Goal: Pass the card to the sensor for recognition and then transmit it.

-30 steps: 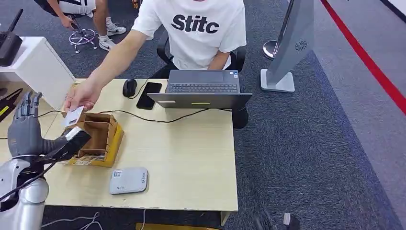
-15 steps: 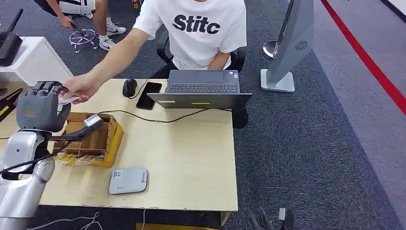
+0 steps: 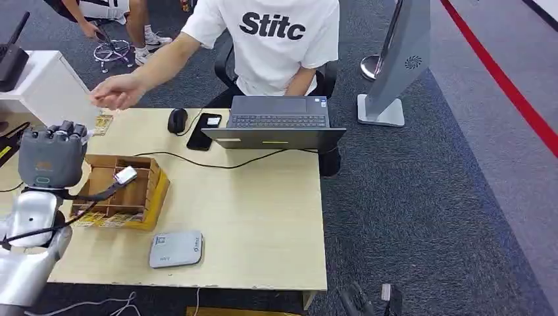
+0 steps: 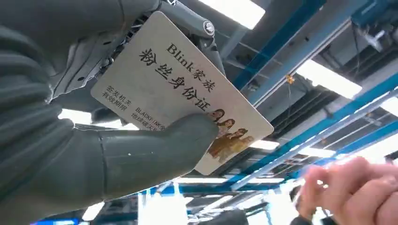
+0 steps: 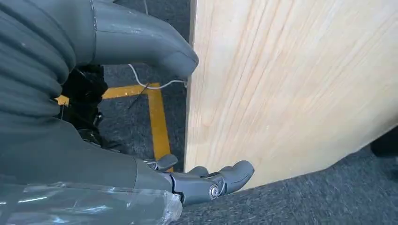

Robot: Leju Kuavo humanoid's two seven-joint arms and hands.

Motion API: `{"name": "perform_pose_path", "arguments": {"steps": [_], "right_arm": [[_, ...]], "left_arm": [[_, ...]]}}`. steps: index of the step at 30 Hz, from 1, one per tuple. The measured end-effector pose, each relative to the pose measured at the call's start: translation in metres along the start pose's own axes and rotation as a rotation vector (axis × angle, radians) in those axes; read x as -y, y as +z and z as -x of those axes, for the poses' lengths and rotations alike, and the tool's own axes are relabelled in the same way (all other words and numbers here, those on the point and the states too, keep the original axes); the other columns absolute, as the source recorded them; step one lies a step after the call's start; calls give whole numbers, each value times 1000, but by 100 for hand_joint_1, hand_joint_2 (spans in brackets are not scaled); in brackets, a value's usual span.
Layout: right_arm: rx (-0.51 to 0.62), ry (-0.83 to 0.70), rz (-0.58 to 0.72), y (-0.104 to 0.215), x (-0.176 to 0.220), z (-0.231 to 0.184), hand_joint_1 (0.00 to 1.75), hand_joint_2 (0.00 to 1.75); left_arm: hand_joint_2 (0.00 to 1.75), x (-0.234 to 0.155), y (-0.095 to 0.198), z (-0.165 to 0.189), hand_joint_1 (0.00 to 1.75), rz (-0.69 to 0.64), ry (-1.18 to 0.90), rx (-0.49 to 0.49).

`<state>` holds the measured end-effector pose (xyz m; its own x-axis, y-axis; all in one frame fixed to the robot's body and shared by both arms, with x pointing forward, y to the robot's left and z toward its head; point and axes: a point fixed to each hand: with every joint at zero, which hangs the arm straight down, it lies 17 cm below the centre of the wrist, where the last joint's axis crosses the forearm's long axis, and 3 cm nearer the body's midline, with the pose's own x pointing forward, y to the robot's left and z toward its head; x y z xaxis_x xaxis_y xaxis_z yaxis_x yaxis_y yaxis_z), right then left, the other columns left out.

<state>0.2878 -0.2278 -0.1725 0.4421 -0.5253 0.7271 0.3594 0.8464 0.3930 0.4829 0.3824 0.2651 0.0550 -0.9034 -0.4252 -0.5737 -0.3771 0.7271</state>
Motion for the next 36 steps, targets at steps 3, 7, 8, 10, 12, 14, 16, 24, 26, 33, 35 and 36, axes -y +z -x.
{"name": "perform_pose_path", "arguments": {"steps": [3, 7, 8, 10, 12, 14, 16, 24, 26, 33, 35, 36], "right_arm": [[7, -10, 10, 1, 3, -1, 0, 175], [21, -33, 34, 4, 11, 0, 0, 175], [25, -41, 39, 5, 13, 0, 0, 175], [30, -55, 48, 7, 16, 1, 0, 175], [35, -68, 61, 9, 20, 1, 0, 175], [35, -78, 76, 11, 26, 3, 0, 175], [39, -87, 85, 11, 28, 3, 0, 175], [41, -95, 94, 12, 31, 3, 0, 175], [42, -96, 99, 13, 33, 3, 0, 175], [31, -84, 92, 12, 32, 4, 0, 175], [29, -83, 90, 11, 31, 4, 0, 175], [27, -81, 89, 11, 31, 4, 0, 175]], "left_arm": [[175, -9, 20, -24, 175, -13, 58, 15], [175, -34, 54, -65, 175, -62, 149, 82], [175, -43, 60, -74, 175, -77, 173, 94], [175, -55, 76, -95, 175, -94, 219, 126], [175, -62, 96, -108, 175, -85, 258, 130], [175, -68, 106, -119, 175, -78, 295, 117], [175, -67, 116, -125, 175, -57, 316, 110], [175, -65, 125, -129, 175, -36, 330, 100], [175, -60, 130, -130, 175, -18, 337, 83], [175, 43, 174, -128, 175, 258, 327, -71], [175, 50, 178, -132, 175, 278, 324, -63], [175, 51, 177, -134, 175, 278, 324, -57]]}}
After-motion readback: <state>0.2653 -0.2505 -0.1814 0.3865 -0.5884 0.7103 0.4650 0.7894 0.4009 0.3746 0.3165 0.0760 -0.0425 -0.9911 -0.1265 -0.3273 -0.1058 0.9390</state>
